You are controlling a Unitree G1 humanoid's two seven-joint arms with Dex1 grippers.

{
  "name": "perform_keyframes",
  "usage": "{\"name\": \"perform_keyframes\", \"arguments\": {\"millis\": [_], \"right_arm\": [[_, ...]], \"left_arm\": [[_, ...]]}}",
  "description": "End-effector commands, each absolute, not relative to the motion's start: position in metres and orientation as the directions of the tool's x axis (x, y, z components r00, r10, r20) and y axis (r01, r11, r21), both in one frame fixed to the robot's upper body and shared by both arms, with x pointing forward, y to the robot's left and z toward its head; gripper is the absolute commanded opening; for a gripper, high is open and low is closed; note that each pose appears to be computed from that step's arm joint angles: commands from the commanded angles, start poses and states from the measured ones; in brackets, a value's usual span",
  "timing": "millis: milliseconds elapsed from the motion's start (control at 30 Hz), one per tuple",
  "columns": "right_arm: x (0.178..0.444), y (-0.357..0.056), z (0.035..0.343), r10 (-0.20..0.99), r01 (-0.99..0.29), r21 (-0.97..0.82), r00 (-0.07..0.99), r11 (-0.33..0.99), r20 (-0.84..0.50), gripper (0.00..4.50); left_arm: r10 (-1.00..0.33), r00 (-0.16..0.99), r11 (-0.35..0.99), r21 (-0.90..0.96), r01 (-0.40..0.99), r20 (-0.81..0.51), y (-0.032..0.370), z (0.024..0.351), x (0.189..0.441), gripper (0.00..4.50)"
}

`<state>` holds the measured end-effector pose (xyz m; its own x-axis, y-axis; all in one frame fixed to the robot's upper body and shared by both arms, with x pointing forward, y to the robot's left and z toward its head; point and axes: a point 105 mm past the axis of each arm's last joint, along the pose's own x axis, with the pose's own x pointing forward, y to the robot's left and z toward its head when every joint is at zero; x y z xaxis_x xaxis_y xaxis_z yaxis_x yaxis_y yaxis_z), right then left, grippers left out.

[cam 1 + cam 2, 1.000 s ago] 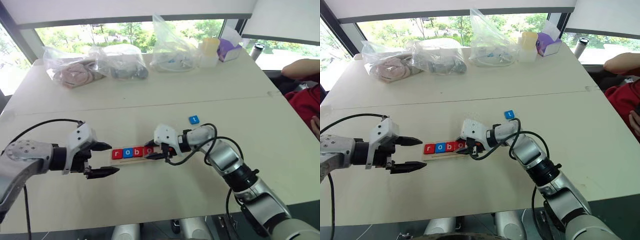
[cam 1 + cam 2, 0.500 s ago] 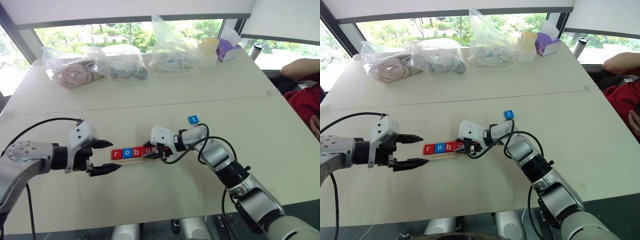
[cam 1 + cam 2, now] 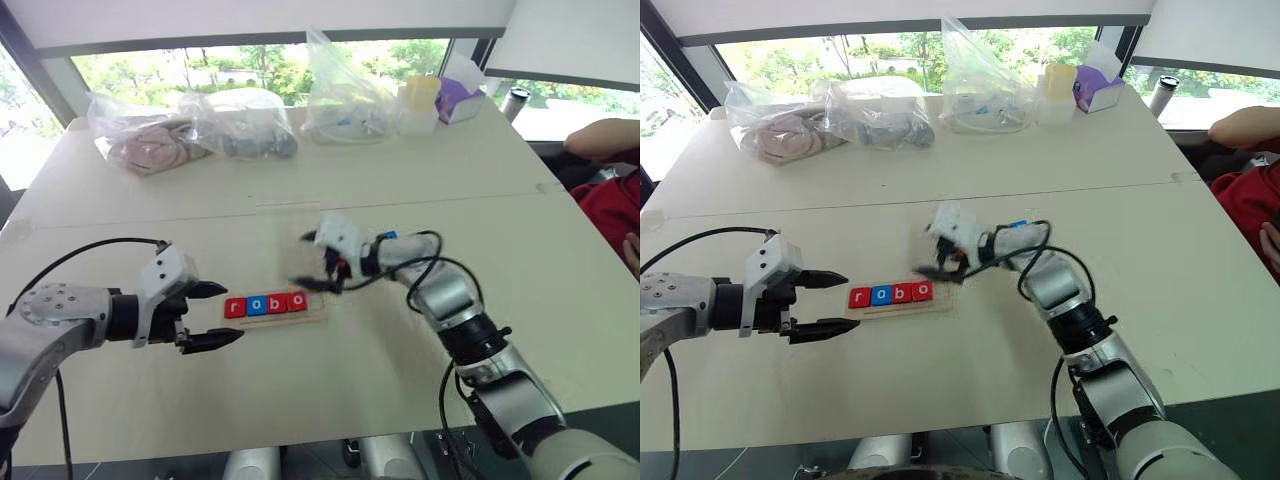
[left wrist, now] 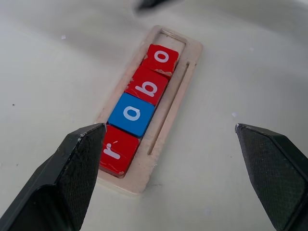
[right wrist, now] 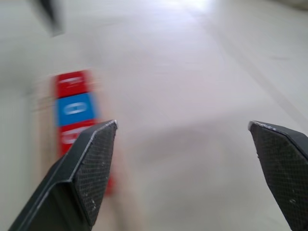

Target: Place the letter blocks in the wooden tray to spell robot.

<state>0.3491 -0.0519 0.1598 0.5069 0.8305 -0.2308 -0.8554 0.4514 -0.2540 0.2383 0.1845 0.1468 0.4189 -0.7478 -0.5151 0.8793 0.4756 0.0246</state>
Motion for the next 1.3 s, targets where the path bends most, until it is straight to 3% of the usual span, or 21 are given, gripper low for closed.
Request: {"name": "perform_keyframes", "arguments": {"millis": [33, 100, 233, 333, 433, 633, 833, 933, 1100, 1300], "right_arm": [[0.323, -0.060, 0.176, 0.856, -0.859, -0.254, 0.491, 0.444, -0.163, 4.43], [0.314, -0.065, 0.165, 0.833, -0.846, -0.280, 0.514, 0.453, -0.205, 4.43], [0.334, -0.096, 0.139, 0.657, -0.710, -0.296, 0.704, 0.638, -0.271, 4.43], [0.357, -0.131, 0.126, 0.408, -0.479, -0.253, 0.867, 0.840, -0.288, 4.43], [0.365, -0.154, 0.115, 0.217, -0.275, -0.145, 0.920, 0.950, -0.325, 4.43], [0.368, -0.144, 0.106, 0.155, -0.194, -0.086, 0.930, 0.977, -0.333, 4.43], [0.382, -0.126, 0.102, 0.203, -0.223, -0.021, 0.921, 0.975, -0.333, 4.43], [0.388, -0.127, 0.100, 0.191, -0.217, -0.044, 0.923, 0.975, -0.333, 3.58], [0.388, -0.129, 0.103, 0.183, -0.219, -0.079, 0.929, 0.973, -0.323, 1.21], [0.361, -0.137, 0.124, 0.162, -0.191, -0.067, 0.938, 0.979, -0.308, 1.23]], "left_arm": [[-0.757, 0.432, 0.467, 0.056, 0.882, -0.489, 0.182, 0.156, 0.240, 4.50], [-0.759, 0.426, 0.461, 0.055, 0.886, -0.491, 0.181, 0.155, 0.241, 4.50], [-0.783, 0.416, 0.443, 0.056, 0.895, -0.463, 0.173, 0.161, 0.246, 4.50], [-0.799, 0.412, 0.428, 0.068, 0.901, -0.438, 0.167, 0.168, 0.250, 4.50], [-0.797, 0.425, 0.436, 0.077, 0.897, -0.428, 0.167, 0.172, 0.255, 4.50], [-0.802, 0.417, 0.429, 0.074, 0.900, -0.428, 0.164, 0.170, 0.259, 4.50], [-0.806, 0.414, 0.423, 0.079, 0.903, -0.423, 0.160, 0.170, 0.262, 4.50], [-0.801, 0.422, 0.429, 0.084, 0.899, -0.425, 0.161, 0.170, 0.261, 4.50], [-0.804, 0.424, 0.430, 0.085, 0.899, -0.417, 0.160, 0.172, 0.259, 4.50], [-0.807, 0.426, 0.424, 0.101, 0.900, -0.409, 0.159, 0.175, 0.261, 4.50]]}}
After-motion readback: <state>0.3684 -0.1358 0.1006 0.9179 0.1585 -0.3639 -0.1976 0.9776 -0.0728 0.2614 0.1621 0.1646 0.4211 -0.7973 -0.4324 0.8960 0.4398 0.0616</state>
